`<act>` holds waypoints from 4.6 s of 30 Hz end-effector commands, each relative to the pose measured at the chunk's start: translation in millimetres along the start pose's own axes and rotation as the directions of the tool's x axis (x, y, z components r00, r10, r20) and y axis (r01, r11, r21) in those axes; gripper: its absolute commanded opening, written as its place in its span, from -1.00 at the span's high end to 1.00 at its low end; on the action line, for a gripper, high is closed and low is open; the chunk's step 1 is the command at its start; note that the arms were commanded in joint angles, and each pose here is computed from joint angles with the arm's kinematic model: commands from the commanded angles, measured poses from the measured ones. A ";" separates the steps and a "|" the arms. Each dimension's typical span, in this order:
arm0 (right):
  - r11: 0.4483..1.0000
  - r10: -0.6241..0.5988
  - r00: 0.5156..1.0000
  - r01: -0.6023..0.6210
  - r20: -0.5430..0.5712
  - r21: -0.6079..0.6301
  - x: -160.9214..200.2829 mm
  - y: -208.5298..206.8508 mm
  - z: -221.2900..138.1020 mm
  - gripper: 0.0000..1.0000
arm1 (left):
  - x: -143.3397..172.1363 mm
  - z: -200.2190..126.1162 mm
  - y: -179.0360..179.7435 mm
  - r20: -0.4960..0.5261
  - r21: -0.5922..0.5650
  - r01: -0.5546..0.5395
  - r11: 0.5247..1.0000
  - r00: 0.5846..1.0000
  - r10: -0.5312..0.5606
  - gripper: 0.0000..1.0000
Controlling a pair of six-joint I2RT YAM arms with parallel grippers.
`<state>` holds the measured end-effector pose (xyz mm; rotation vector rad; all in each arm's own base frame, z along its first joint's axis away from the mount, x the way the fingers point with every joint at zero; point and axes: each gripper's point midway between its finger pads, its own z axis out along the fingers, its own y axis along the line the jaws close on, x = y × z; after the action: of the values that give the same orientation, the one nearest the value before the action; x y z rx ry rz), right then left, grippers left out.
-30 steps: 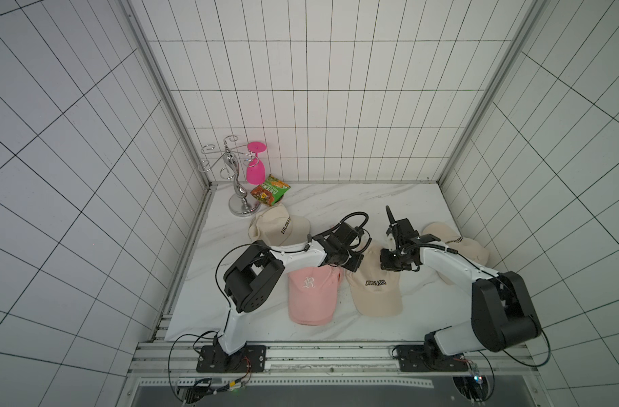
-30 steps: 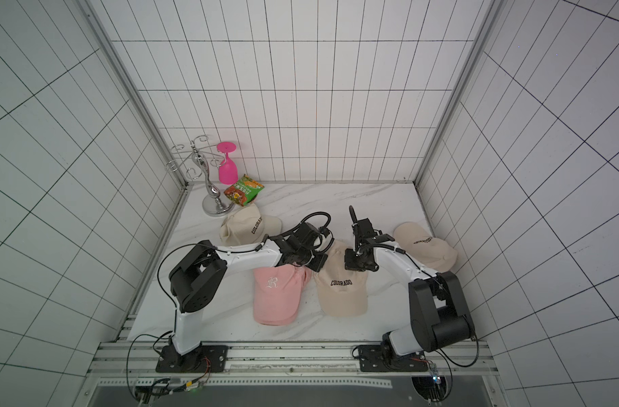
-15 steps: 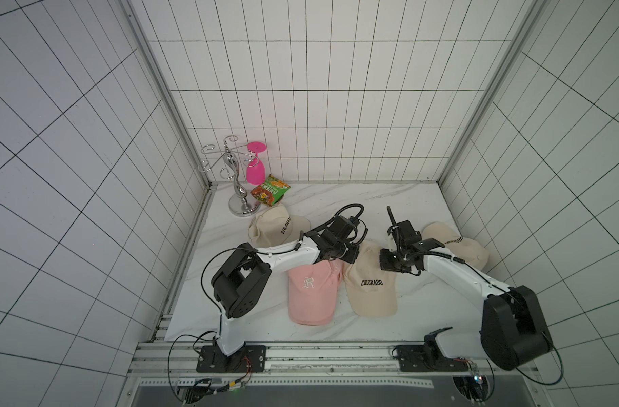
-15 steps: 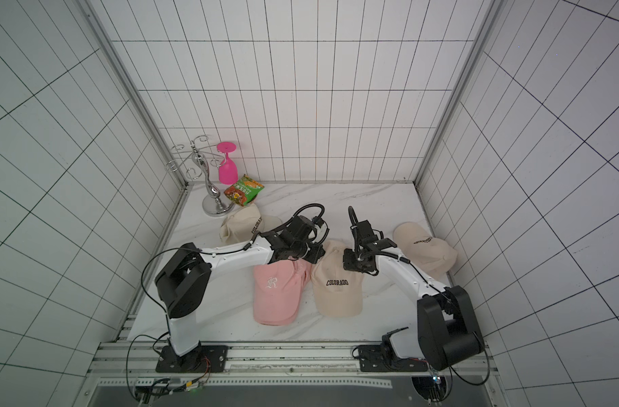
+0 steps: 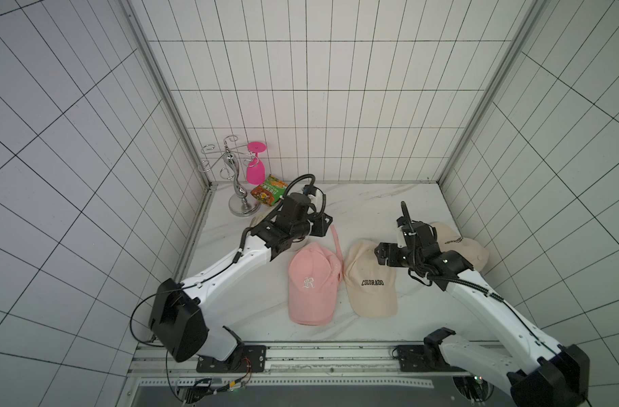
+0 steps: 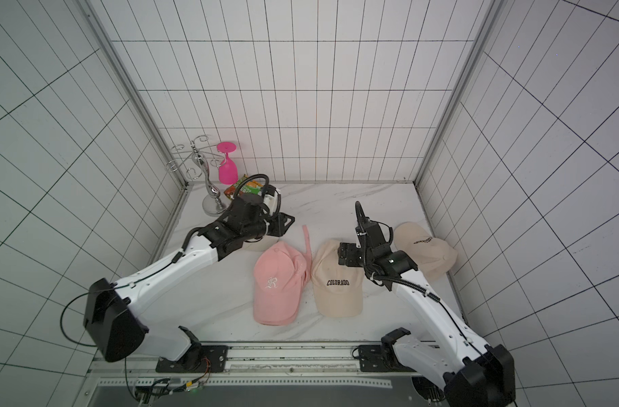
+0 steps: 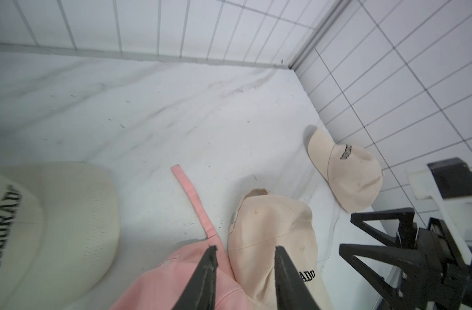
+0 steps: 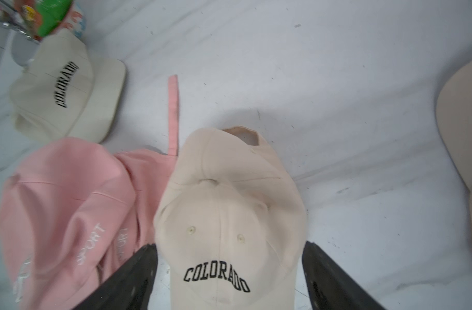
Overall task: Stack the baseball caps by color
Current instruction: Place the baseball cap at the center of the board, then pick up the baseball cap from the center of the board, then place the baseball cap on the baseball cap.
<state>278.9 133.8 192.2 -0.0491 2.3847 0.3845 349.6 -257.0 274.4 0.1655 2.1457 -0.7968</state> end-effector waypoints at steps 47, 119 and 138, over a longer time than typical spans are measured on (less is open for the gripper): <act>0.751 -0.063 0.983 -0.068 -0.174 -0.657 -96.6 285.5 307.7 1.00 | 32.1 46.4 315.1 0.170 -0.276 0.758 0.592 0.644 -0.746 -0.58; 0.863 0.493 0.762 -0.488 0.419 -0.129 12.7 -42.7 -48.8 1.00 | 48.1 94.3 -88.8 -0.057 0.166 -0.031 0.986 0.997 0.041 1.00; 0.781 0.615 0.738 -0.619 0.277 -0.087 62.9 -62.7 26.3 1.00 | 50.8 152.2 -64.5 -0.101 0.193 -0.094 0.977 0.988 0.115 1.00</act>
<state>257.4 85.2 129.2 0.7260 2.0503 0.6010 395.4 -393.5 201.5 0.3695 2.1537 -0.9240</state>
